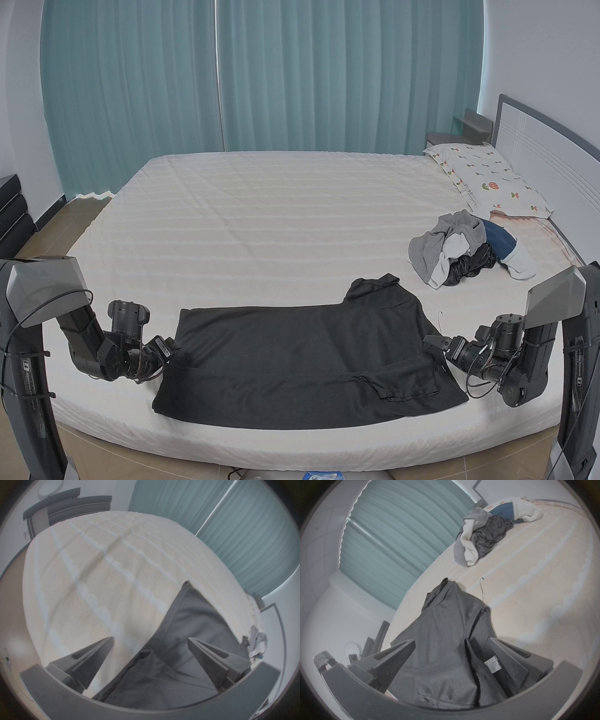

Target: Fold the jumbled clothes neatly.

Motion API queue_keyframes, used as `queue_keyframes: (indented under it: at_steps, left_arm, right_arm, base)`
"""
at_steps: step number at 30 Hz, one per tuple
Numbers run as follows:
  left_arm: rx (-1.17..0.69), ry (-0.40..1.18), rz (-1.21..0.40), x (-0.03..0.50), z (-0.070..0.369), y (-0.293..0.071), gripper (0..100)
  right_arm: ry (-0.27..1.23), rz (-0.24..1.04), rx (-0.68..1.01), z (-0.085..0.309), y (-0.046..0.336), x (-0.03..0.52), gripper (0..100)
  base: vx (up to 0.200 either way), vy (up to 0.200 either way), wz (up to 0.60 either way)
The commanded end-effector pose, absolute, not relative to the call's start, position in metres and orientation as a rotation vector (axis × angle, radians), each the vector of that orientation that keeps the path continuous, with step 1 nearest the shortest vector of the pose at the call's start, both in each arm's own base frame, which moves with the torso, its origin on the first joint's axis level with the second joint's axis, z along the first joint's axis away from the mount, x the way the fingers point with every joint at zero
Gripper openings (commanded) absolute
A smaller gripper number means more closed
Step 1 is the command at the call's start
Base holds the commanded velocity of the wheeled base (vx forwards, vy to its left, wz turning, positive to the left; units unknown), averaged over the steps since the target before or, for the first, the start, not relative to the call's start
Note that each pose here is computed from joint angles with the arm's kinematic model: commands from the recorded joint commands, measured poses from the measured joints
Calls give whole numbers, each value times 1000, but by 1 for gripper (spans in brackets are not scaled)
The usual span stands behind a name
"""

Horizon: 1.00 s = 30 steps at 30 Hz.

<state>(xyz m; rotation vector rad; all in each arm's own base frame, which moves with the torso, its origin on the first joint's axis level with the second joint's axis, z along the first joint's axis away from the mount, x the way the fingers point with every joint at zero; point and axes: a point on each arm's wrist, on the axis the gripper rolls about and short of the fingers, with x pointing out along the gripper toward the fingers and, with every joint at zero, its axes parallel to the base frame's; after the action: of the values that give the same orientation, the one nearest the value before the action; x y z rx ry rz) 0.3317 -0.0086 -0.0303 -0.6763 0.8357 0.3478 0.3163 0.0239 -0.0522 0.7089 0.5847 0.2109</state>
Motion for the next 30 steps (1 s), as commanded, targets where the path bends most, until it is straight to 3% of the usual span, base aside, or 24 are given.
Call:
queue_keyframes:
  at_steps: [1, 6, 17, 30]
  left_arm:
    - [-751, 798, 315, 330, -18, -4, 100]
    - [-774, 815, 299, 329, -20, 0, 100]
    - [-804, 724, 296, 341, -12, 2, 100]
    - [-812, 568, 221, 405, -10, 3, 100]
  right_arm:
    - [556, 203, 748, -45, 21, 319, 100]
    - [573, 201, 749, -51, 22, 318, 100]
    - [586, 189, 752, -60, 21, 321, 100]
    - [596, 185, 754, -63, 20, 320, 100]
  base:
    - [0, 0, 0]
    - [120, 0, 0]
    - [0, 0, 0]
    - [0, 0, 0]
